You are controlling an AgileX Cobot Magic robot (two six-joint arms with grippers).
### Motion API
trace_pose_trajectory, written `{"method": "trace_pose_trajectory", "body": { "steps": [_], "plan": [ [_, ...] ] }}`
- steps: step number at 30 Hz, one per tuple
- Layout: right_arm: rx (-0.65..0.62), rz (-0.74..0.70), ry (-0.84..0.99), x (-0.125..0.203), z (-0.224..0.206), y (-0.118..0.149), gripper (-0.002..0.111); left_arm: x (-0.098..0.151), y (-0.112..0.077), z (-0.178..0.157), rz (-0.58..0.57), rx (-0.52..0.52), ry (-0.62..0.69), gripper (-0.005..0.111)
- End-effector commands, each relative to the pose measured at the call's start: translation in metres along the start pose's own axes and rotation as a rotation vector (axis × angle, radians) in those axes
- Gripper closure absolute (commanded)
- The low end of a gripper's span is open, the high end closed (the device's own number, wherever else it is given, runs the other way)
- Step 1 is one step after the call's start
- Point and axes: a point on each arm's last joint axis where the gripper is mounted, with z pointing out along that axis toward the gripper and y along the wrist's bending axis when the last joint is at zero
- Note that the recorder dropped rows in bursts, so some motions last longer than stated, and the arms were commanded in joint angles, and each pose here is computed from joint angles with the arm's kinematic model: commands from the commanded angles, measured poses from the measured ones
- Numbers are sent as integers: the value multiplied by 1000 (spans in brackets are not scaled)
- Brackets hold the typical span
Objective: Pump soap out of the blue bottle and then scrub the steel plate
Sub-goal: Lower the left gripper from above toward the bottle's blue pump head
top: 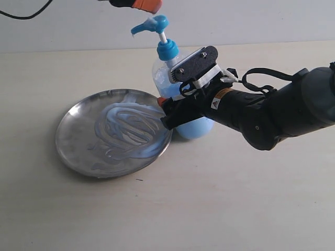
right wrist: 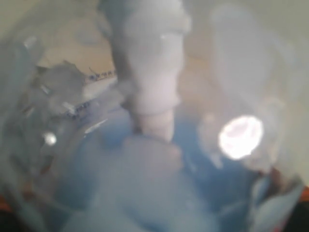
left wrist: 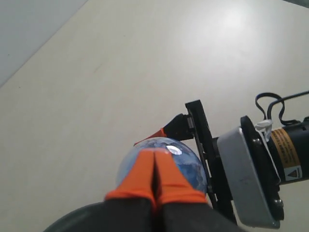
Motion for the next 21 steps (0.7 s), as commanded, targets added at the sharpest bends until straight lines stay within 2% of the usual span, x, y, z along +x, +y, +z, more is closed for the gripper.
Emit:
{"method": "trace_pose_trajectory", "body": {
  "steps": [1, 21],
  "plan": [
    [1, -7, -24, -2, 1, 0, 108, 2, -2, 11, -3, 18, 36, 107],
    [1, -7, -24, -2, 1, 0, 108, 8, -2, 15, -20, 40, 75, 107]
  ]
}}
